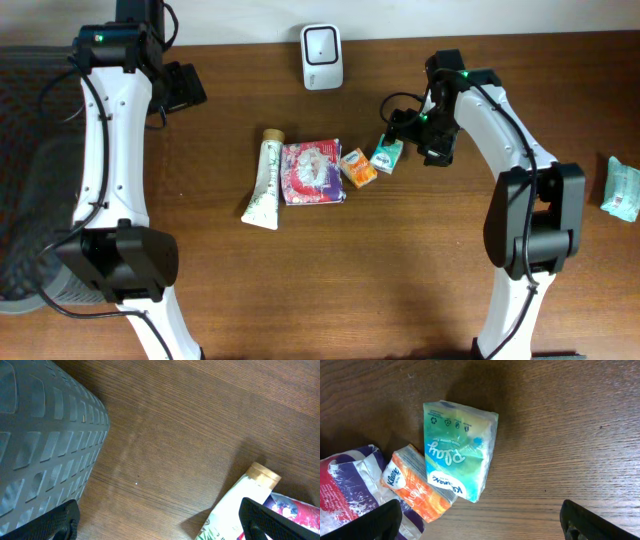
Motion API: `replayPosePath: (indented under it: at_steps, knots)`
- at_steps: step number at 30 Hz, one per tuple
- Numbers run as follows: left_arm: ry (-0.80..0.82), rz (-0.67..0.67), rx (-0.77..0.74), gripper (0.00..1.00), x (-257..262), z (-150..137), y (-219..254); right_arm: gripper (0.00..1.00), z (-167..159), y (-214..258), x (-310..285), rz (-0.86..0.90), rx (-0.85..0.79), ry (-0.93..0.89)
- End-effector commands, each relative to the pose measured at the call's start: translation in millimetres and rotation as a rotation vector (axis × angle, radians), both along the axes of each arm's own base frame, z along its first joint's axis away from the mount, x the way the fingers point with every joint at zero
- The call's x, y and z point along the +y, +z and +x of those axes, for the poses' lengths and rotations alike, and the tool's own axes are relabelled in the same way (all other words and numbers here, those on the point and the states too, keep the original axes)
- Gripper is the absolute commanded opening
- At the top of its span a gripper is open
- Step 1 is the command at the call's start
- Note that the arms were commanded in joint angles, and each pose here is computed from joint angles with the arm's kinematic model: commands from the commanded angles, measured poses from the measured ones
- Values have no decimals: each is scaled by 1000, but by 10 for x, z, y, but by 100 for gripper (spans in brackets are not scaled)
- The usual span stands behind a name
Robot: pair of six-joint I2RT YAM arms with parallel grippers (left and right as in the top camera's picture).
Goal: Scan the item barcode
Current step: 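Reach the right gripper to the small green tissue pack and grasp it, then lift the green tissue pack with the right gripper to the scanner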
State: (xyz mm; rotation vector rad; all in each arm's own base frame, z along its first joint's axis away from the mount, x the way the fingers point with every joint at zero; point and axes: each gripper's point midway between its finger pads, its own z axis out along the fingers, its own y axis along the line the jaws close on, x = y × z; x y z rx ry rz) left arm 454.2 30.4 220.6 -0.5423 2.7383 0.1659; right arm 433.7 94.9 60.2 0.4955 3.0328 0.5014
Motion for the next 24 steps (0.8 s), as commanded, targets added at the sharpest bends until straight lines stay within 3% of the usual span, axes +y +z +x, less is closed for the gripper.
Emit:
replayPosePath:
  at_steps: [1,5,6,8,9,11,14,16,23,24]
  knots:
    - [8,-6,-33,99,-10,-19,124,95,10,126,-20,0,-34,8]
    - [7,-6,-33,99,-10,-19,123,99,77,69,-76,73,-58,-9]
    - [7,-6,-33,99,-10,-19,123,95,111,9,4,171,-98,28]
    - [7,-6,-33,99,-10,-19,123,79,99,-121,19,277,-119,14]
    - [7,-6,-33,99,-10,-19,123,70,88,-203,-40,293,-126,-2]
    - [7,-6,-33,99,-10,-19,123,61,64,-232,-82,341,-127,-20]
    - [7,-6,-33,99,-10,-19,123,61,51,-251,-72,354,-123,-16]
    - [8,-6,-33,99,-9,-19,123,54,45,-330,-27,355,-114,-5]
    - [7,-6,-33,99,-10,-18,124,53,71,-549,188,390,-105,32]
    - [7,-6,-33,99,-10,-19,123,49,64,-591,200,390,-92,24]
